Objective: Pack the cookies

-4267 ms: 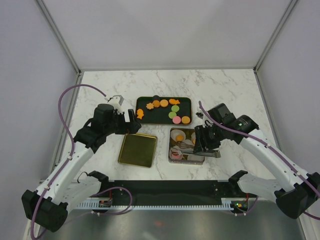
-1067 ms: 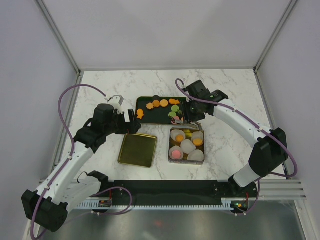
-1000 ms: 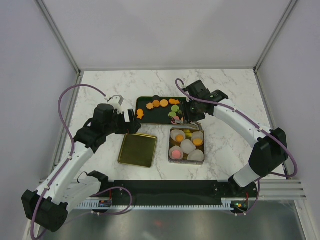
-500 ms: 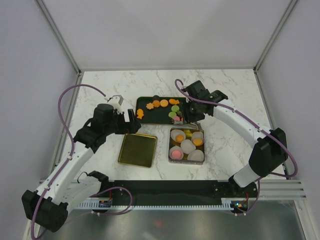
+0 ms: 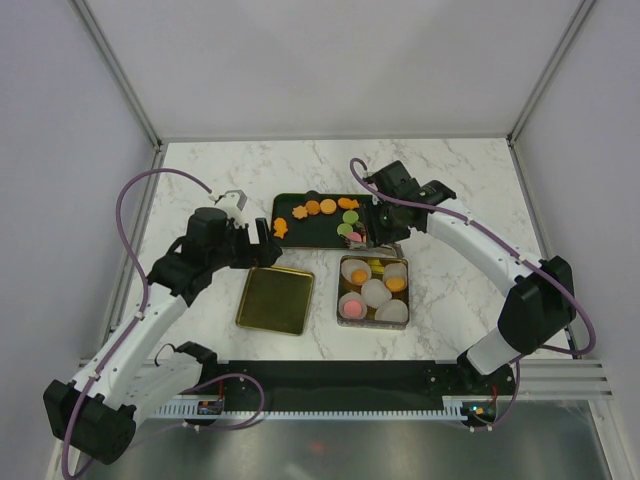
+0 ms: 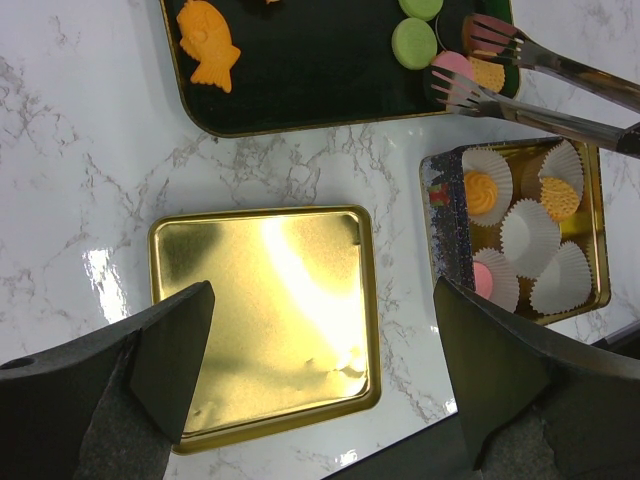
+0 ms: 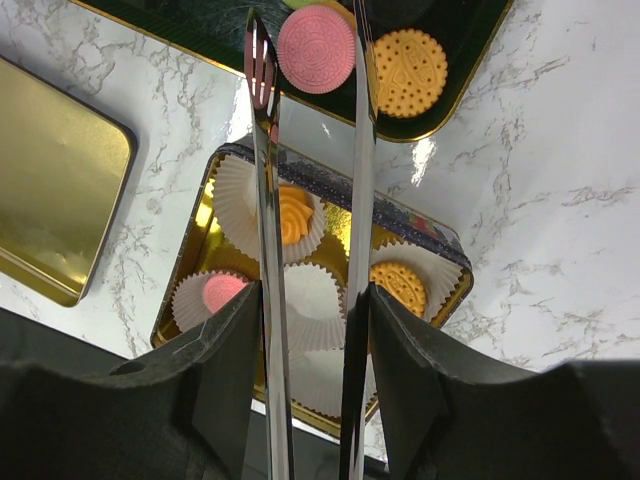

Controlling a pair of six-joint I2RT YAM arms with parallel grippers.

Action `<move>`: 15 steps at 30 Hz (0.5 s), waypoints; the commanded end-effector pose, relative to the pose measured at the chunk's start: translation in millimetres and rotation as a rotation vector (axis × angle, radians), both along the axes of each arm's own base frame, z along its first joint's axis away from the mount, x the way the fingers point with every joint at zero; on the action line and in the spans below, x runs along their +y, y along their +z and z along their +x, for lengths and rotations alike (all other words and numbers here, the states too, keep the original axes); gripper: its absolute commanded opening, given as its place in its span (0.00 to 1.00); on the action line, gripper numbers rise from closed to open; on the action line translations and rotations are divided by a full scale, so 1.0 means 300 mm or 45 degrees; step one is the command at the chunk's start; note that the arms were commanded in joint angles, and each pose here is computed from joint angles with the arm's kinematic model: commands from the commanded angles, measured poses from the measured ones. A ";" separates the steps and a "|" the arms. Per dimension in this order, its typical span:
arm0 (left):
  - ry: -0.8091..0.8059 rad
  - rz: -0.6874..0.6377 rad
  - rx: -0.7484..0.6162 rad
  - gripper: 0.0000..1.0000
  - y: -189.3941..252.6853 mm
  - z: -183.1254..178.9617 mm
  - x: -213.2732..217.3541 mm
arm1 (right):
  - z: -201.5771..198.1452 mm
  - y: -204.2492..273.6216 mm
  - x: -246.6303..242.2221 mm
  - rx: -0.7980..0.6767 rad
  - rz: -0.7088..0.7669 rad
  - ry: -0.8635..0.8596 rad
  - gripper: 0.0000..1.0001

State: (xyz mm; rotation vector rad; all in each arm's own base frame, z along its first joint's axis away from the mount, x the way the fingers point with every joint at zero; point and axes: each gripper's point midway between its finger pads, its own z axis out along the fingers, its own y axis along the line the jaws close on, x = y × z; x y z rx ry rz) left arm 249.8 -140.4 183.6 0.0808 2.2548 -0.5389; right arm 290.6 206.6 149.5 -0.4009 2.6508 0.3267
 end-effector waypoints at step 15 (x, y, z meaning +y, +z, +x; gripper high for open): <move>-0.008 -0.001 -0.036 1.00 0.023 0.007 0.002 | 0.031 0.054 0.016 -0.085 0.029 -0.009 0.39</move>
